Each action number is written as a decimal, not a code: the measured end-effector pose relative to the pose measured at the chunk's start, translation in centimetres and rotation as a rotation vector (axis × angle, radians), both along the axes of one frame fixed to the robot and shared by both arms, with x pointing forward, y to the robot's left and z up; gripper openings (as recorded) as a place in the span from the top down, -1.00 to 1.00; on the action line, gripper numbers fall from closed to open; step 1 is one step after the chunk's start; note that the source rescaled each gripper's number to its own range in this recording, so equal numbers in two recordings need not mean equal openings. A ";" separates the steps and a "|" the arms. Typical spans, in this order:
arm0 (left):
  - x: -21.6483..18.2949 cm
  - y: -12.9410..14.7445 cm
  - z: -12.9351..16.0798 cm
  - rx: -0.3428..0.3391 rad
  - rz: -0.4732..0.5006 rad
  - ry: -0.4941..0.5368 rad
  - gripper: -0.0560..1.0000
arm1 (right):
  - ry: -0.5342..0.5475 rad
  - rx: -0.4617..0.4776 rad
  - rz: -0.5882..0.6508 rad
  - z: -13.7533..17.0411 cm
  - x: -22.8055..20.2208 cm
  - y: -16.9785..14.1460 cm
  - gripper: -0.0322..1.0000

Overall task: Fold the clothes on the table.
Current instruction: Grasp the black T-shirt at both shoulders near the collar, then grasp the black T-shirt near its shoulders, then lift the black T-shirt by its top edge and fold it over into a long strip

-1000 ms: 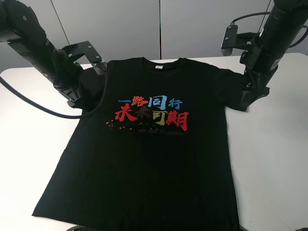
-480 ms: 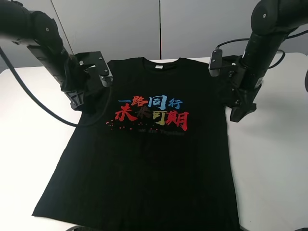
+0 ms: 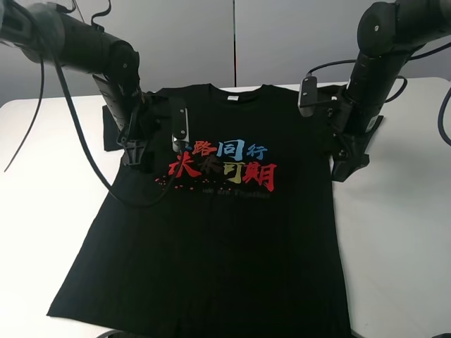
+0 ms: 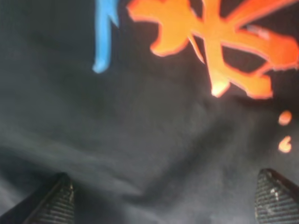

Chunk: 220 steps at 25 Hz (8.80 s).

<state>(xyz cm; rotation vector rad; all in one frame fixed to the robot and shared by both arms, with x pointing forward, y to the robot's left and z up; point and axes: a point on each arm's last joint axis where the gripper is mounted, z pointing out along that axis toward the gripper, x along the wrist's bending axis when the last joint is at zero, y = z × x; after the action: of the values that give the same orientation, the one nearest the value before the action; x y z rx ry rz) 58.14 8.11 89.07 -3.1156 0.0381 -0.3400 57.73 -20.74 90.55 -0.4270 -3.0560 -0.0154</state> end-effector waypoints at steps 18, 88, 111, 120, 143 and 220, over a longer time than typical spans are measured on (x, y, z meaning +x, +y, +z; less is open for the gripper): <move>0.7 2.6 -0.5 -0.090 0.066 0.152 -0.65 | -0.015 0.007 -0.003 0.0 0.1 0.1 -0.82; 1.3 3.3 -2.3 0.037 -0.037 0.144 -0.88 | 0.006 0.122 -0.088 -4.9 0.5 1.4 -0.80; 1.3 3.3 -2.3 0.037 -0.037 0.144 -0.89 | -0.041 0.087 -0.144 -5.7 -0.5 0.7 -0.47; 1.3 3.3 -2.3 0.037 -0.037 0.144 -0.89 | -0.037 0.078 -0.133 -5.7 -0.5 0.7 -0.47; 1.7 4.3 -2.4 0.031 0.020 0.160 0.34 | -0.029 0.062 -0.134 -5.7 -0.7 0.7 -0.47; -11.3 7.4 7.8 0.052 0.197 0.423 0.87 | 0.294 0.078 -0.381 3.3 -9.4 -0.2 0.94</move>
<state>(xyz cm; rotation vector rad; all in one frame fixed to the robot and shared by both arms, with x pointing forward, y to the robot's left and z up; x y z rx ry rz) 46.81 15.48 96.89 -3.0407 -0.2508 0.3177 48.36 -20.93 93.84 -0.9082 -2.6354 -0.0796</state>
